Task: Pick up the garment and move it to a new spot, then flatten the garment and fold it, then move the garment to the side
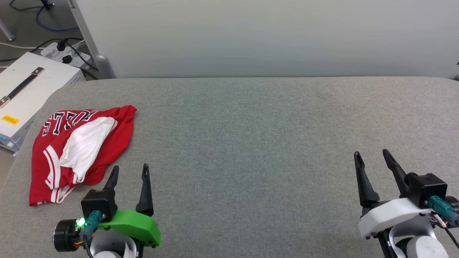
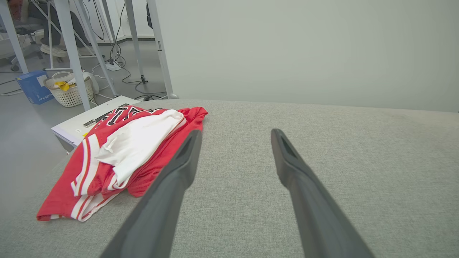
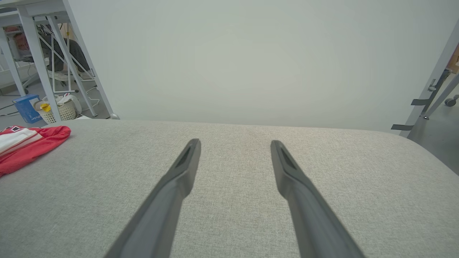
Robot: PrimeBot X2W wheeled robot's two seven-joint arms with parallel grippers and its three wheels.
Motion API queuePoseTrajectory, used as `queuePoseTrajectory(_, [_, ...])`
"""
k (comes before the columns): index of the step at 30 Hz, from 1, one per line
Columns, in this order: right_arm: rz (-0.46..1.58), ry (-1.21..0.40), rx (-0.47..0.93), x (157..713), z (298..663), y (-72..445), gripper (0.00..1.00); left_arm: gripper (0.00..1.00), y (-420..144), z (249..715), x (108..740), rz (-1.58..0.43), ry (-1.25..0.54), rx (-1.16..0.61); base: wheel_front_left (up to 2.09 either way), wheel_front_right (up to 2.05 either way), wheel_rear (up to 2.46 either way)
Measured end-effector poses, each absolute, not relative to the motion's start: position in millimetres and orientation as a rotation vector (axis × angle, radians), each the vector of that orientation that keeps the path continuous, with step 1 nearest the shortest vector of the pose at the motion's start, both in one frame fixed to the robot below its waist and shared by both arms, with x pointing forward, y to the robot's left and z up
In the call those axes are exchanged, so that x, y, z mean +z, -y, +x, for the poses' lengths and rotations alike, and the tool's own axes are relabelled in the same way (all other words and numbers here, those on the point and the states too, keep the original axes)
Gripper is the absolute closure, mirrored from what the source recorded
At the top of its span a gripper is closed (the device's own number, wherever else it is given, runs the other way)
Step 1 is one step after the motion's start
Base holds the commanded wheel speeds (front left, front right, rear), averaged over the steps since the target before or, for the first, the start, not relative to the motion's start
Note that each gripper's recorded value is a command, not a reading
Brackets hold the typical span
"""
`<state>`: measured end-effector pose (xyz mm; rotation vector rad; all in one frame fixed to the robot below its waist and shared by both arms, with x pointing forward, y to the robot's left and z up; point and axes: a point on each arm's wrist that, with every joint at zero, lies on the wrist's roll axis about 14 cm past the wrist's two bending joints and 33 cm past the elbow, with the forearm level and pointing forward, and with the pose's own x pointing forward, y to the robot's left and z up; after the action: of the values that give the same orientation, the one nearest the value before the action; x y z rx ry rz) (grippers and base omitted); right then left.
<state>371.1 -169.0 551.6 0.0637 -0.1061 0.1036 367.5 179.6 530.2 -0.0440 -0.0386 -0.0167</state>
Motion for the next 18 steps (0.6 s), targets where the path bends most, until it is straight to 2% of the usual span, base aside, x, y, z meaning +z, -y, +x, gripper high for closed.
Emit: queuePoseTrajectory(18, [0.039, 0.116, 0.108, 548, 371, 167, 0.00, 0.00, -177, 367, 520, -0.037, 0.029, -0.028, 0.00, 0.00, 0.00])
